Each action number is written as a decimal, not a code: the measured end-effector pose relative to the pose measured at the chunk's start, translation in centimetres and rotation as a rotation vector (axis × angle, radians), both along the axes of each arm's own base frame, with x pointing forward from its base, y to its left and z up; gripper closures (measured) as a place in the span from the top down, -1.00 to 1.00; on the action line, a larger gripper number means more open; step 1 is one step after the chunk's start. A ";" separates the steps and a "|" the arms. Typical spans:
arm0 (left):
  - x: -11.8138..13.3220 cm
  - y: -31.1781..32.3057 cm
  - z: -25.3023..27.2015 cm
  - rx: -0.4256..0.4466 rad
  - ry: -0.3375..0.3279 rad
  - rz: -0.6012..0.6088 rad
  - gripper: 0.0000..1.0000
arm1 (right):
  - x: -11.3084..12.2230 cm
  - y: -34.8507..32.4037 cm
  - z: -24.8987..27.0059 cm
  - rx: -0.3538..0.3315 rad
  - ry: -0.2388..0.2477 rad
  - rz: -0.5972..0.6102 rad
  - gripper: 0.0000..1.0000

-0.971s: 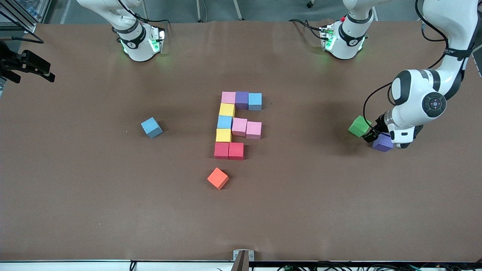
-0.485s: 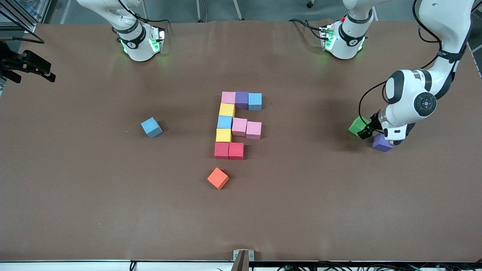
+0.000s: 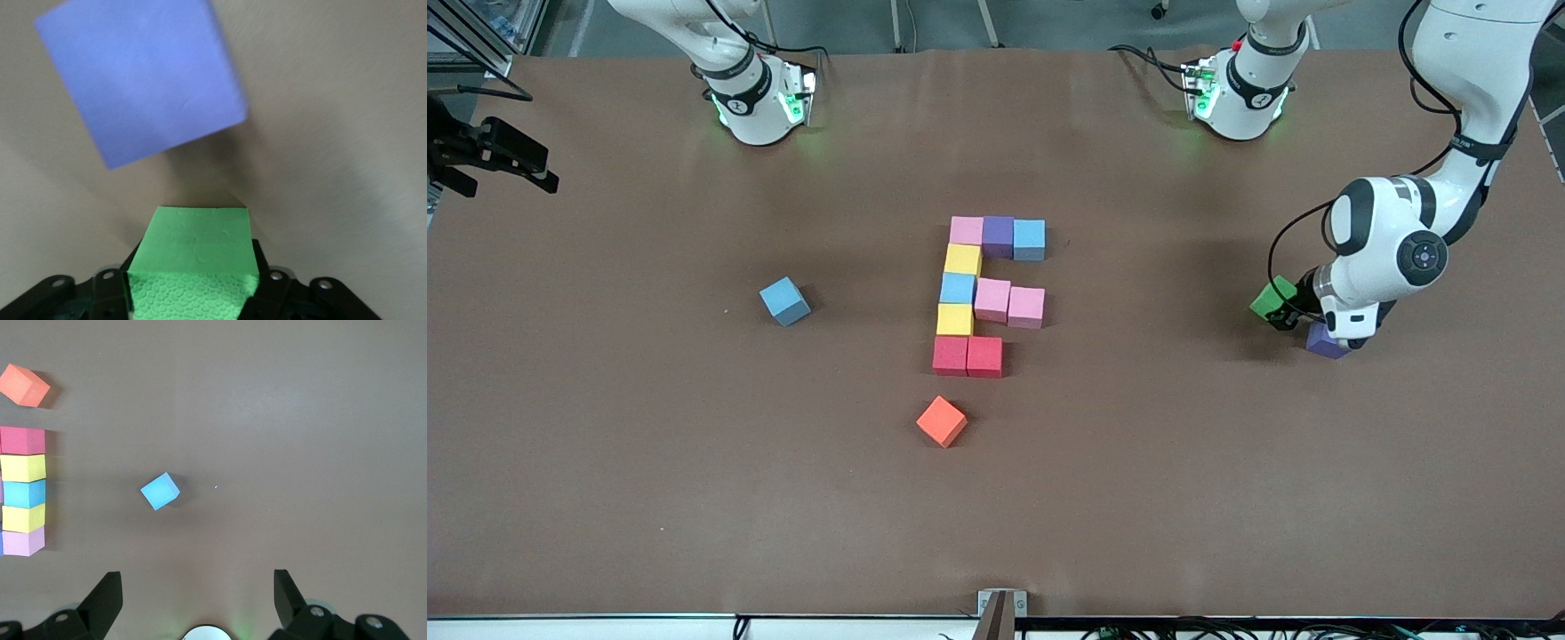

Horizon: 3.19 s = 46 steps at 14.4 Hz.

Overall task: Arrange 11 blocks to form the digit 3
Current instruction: 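Carry the green cube beside the hot pink cube with the left gripper, then lower the green cube onto the table and open the left gripper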

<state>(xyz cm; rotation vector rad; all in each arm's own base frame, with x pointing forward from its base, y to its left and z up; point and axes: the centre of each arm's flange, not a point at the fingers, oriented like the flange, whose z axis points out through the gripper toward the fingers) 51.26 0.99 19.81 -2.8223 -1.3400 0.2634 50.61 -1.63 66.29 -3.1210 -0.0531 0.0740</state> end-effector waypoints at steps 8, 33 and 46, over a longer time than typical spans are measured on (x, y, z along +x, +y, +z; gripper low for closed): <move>8.7 -16.3 4.9 -0.045 -0.154 0.132 0.20 | 0.0 0.4 0.0 -0.002 0.001 -0.027 1.00; 6.9 -43.6 0.4 -0.075 -0.016 0.685 0.16 | 0.0 0.3 0.0 -0.002 -0.003 -0.028 1.00; 5.1 -46.0 -0.4 -0.065 -0.027 0.685 0.16 | 0.1 0.5 0.1 -0.003 -0.014 -0.026 1.00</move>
